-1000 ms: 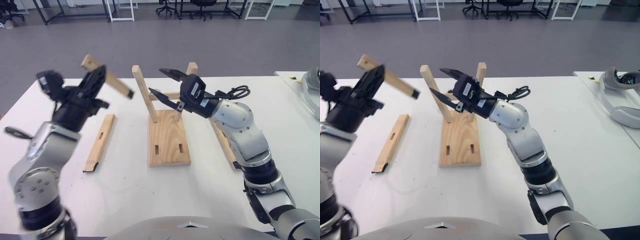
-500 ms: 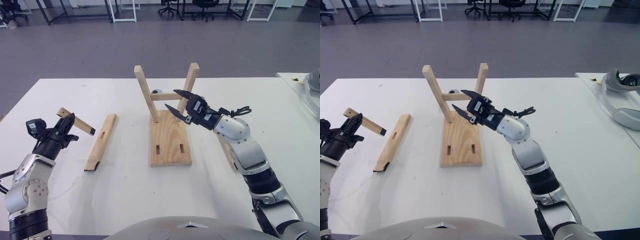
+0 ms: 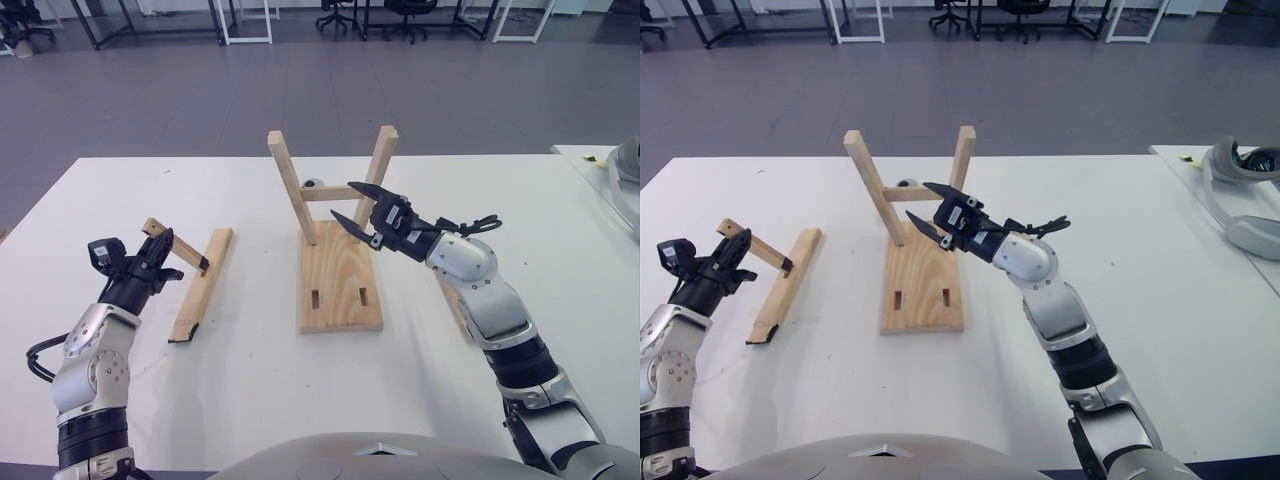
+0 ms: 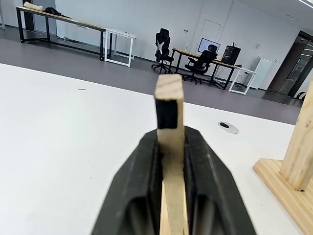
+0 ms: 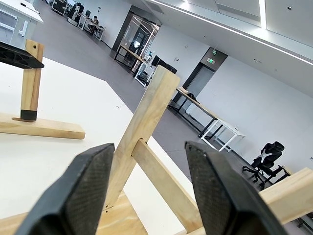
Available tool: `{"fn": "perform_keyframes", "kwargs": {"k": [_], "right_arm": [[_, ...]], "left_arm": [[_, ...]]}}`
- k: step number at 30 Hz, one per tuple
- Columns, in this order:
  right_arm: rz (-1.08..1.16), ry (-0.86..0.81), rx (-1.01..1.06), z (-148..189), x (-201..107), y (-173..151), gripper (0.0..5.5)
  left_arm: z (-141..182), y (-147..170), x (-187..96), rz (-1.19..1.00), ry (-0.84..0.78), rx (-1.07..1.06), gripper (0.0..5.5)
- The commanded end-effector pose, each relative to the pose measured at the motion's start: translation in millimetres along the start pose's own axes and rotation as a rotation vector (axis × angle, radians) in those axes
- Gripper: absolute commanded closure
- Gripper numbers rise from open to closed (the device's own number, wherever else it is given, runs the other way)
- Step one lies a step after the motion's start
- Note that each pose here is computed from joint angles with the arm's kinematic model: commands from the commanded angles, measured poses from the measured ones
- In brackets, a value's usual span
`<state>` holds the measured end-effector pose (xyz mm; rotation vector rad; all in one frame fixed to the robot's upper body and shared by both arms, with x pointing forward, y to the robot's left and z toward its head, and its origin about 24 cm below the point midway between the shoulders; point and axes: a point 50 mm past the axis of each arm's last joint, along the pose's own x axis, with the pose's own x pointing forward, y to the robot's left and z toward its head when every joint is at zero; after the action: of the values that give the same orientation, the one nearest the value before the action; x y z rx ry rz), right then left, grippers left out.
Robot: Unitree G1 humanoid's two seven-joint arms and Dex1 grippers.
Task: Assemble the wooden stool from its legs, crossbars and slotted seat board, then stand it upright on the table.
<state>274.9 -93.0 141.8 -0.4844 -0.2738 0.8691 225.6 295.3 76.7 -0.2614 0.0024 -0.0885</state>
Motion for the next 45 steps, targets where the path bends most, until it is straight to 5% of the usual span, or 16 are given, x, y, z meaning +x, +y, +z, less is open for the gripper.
{"fn": "perform_keyframes", "kwargs": {"k": [1,8,25,45], "right_arm": [[0.001,0.012,-0.001,-2.5,-2.9,-0.6,2.81],[0.001,0.009,-0.001,-2.5,-1.1,2.3,2.81],[0.001,0.009,-0.009,-3.8,1.2,4.8,2.81],[0.018,0.020,-0.034,-5.5,1.2,6.3,2.81]], "left_arm": [[-9.7,-7.6,-6.9,0.013,0.047,0.010,5.10],[8.3,-20.5,-10.6,0.016,0.017,0.050,5.10],[-9.2,-12.6,-15.6,0.088,0.085,0.083,5.10],[-89.2,-21.8,-40.6,0.085,0.384,0.081,5.10]]}}
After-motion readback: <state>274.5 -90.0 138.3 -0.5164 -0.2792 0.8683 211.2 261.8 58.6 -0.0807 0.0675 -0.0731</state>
